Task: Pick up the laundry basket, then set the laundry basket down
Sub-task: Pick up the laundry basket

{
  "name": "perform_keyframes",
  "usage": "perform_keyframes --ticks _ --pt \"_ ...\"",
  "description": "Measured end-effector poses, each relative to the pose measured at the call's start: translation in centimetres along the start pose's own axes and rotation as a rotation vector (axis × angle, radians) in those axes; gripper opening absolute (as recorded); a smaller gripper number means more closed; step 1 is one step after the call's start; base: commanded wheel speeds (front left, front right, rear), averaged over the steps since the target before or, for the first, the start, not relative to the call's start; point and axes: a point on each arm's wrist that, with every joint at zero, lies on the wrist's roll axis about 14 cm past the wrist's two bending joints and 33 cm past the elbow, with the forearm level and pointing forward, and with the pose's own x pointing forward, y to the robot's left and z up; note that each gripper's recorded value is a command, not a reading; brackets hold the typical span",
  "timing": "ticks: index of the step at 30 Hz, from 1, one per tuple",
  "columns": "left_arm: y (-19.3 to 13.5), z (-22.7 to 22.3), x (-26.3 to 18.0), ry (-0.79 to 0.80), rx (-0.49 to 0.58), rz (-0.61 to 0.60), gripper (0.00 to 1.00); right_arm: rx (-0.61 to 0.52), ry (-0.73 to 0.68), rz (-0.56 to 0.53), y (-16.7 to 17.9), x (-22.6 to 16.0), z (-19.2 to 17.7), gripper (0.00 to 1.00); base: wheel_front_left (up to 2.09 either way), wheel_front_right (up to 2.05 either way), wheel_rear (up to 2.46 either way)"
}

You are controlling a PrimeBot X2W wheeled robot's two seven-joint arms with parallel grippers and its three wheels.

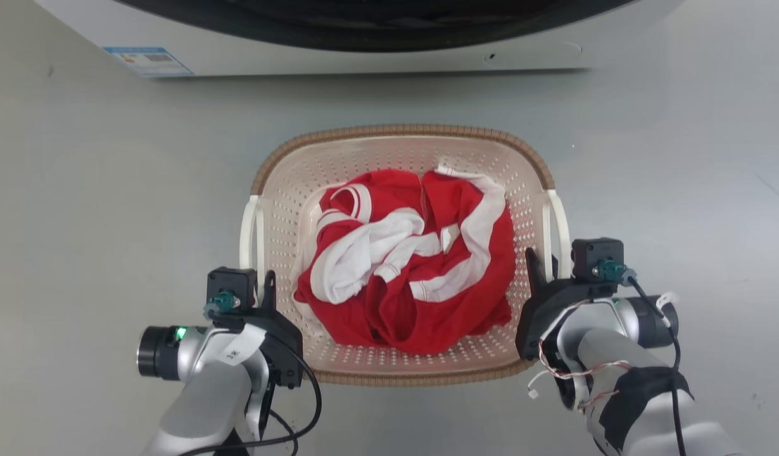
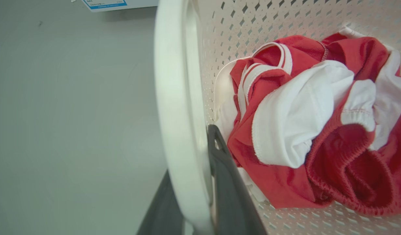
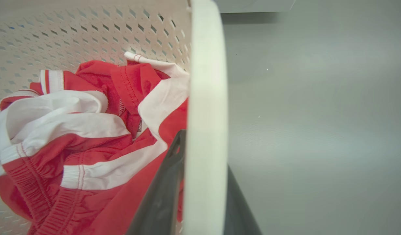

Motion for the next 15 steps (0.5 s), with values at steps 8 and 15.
perform_keyframes --ticks 8,15 --pt "-0.5 -0.5 -3.5 0.001 -0.002 -0.008 0.0 0.009 0.017 0.013 1.3 -3.5 -1.1 0.0 0.0 0.0 0.0" --pt "-0.8 -1.4 -6.1 0.005 0.003 -0.011 0.0 0.019 0.031 0.02 2.2 -6.1 -2.1 0.0 0.0 0.0 0.0"
